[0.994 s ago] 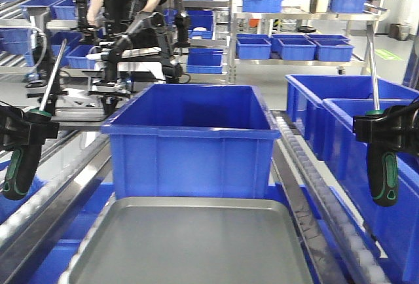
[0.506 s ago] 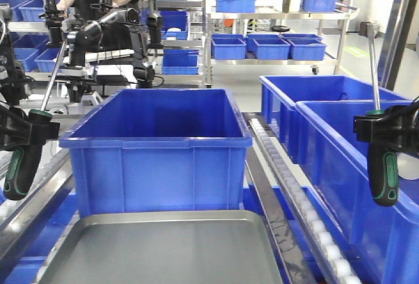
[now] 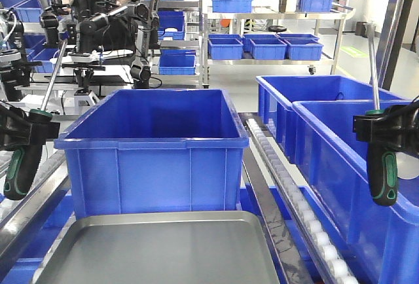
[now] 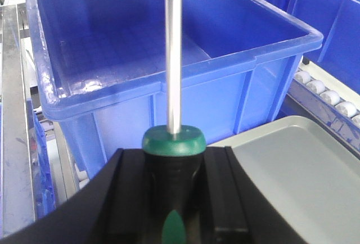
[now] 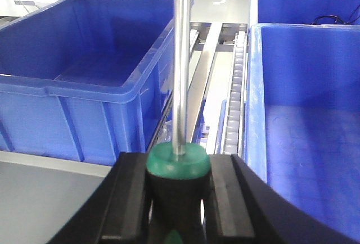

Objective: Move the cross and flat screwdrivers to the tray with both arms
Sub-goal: 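Lower both held screwdrivers down onto the grey metal tray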

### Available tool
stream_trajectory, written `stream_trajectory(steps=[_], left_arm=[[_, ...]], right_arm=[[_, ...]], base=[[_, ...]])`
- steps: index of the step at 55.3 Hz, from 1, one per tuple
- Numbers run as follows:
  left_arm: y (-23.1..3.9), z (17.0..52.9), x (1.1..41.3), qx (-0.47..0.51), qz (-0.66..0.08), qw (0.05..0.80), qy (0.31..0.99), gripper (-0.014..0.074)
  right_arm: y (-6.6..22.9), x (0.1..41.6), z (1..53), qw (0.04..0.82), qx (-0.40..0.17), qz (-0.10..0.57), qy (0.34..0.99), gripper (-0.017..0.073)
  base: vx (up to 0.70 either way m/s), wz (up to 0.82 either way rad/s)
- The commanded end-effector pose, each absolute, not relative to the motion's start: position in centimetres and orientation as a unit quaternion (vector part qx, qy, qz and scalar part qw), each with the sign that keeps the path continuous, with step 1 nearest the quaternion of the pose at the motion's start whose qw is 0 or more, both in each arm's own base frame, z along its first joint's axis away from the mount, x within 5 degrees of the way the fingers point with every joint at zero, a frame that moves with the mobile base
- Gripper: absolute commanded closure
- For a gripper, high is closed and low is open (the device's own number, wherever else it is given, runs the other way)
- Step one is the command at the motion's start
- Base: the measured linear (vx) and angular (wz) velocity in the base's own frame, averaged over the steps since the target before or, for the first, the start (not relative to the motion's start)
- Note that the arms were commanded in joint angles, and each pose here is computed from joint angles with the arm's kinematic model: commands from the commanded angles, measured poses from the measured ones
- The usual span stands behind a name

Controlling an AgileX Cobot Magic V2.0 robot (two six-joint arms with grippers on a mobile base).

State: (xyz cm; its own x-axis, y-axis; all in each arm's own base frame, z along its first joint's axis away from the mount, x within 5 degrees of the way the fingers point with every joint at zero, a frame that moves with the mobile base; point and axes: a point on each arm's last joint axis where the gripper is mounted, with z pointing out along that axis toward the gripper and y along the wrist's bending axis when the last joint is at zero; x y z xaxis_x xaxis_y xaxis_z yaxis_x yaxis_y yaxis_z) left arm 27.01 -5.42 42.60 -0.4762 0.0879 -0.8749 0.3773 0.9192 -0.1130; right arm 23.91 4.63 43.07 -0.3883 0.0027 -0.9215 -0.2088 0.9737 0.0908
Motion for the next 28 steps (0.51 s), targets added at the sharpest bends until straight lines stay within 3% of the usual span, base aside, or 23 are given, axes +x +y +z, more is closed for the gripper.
stream_trajectory(steps=[1,15,28], left_arm=[[-5.4,45.0,26.3,0.12,-0.16,0.547,0.813,0.0594],[-7.4,43.4,28.5,0.088,-0.288,0.501,0.811,0.0594],[-9.6,38.3,31.6,0.123,-0.317,0.386,0.857,0.059]], right_arm=[[4.5,23.7,45.3,0.609,-0.053,0.108,0.784,0.0567],[9.8,27.0,41.6,0.544,-0.131,0.163,0.813,0.0567],[15.8,29.9,36.0,0.467,-0.19,0.187,0.843,0.0565]], base=[[0.0,0.0],[0.0,0.0],[0.0,0.0]])
